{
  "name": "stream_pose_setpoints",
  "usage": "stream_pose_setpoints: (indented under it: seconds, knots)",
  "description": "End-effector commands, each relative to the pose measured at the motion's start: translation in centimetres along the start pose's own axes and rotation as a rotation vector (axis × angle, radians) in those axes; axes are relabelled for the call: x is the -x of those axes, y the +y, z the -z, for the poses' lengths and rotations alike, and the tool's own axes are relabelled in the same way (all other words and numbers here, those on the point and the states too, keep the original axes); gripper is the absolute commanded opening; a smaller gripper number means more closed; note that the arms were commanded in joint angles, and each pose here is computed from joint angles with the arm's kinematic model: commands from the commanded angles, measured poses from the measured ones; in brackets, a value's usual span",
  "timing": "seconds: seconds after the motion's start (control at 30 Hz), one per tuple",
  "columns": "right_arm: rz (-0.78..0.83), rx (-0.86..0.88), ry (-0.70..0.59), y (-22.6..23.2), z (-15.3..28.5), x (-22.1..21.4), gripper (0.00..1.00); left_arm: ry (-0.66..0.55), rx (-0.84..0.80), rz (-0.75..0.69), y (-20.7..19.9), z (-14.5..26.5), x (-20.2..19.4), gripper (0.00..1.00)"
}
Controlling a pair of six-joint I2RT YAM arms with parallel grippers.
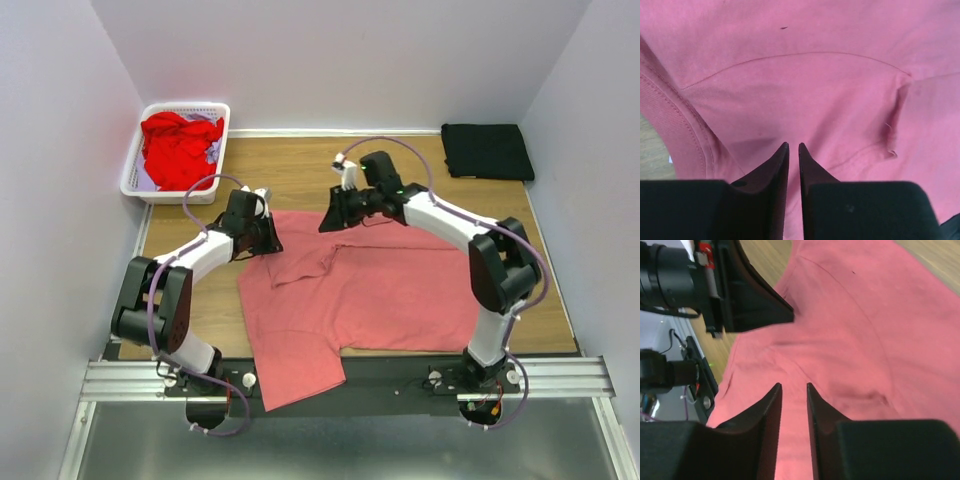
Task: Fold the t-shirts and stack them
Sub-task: Fold the tshirt
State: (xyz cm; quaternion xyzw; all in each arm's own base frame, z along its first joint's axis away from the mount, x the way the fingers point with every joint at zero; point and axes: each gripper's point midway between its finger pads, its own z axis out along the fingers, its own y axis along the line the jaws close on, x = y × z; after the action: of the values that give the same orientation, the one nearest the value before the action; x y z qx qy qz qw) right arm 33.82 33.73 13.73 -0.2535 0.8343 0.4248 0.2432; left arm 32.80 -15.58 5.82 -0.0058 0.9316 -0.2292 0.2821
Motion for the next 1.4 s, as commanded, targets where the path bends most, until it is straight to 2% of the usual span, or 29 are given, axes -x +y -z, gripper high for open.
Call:
stream_pose_setpoints:
  seconds: [0.0,0.2,0.33,0.57,0.83,0.97,1.1,1.17,1.27,1.37]
  knots:
    - [-0.074,-0.099,0.05,-1.1,-3.9,-1.3,0.31,-0.02,0.038,-0.021,0.8,-1.0,0.6,0.18]
    - [-0.113,-0.097,0.107,-1.8,-6.5,-2.9,0.28,0.024,0.093,-0.005,2.7,-1.8,-1.6,0.17]
    - [-0.165,-0.128,0.193,-3.1,-6.9,-5.6,0.27,0.032,0.106,0.008,3.1,-1.8,-2.4,0.15]
    - [-0.158,-0.334,0.281,-6.1,-3.1,-10.5,0.24,0.034,0.121,0.014,3.5,-1.6,-2.6,0.14]
    - [-0.224,-0.44,0.268,-9.3,1.6,-12.5,0.23,0.036,0.127,0.014,3.7,-1.5,-2.6,0.14]
    - [-0.219,-0.45,0.196,-9.5,3.9,-10.5,0.23,0.012,0.11,0.015,2.9,-0.8,-1.4,0.14]
    - [-0.241,-0.593,0.06,-12.4,8.7,-7.6,0.25,-0.097,0.104,0.015,1.7,0.9,2.1,0.19]
    - [-0.263,-0.669,-0.003,-13.9,11.3,-6.6,0.29,-0.15,0.131,0.024,2.0,1.3,3.9,0.19]
    - [-0.368,-0.812,-0.091,-17.9,15.9,-6.3,0.37,-0.175,0.144,0.04,2.5,0.8,5.5,0.2]
    - [-0.491,-0.913,-0.169,-21.1,19.8,-6.7,0.38,-0.171,0.158,0.06,3.3,-0.7,6.3,0.2]
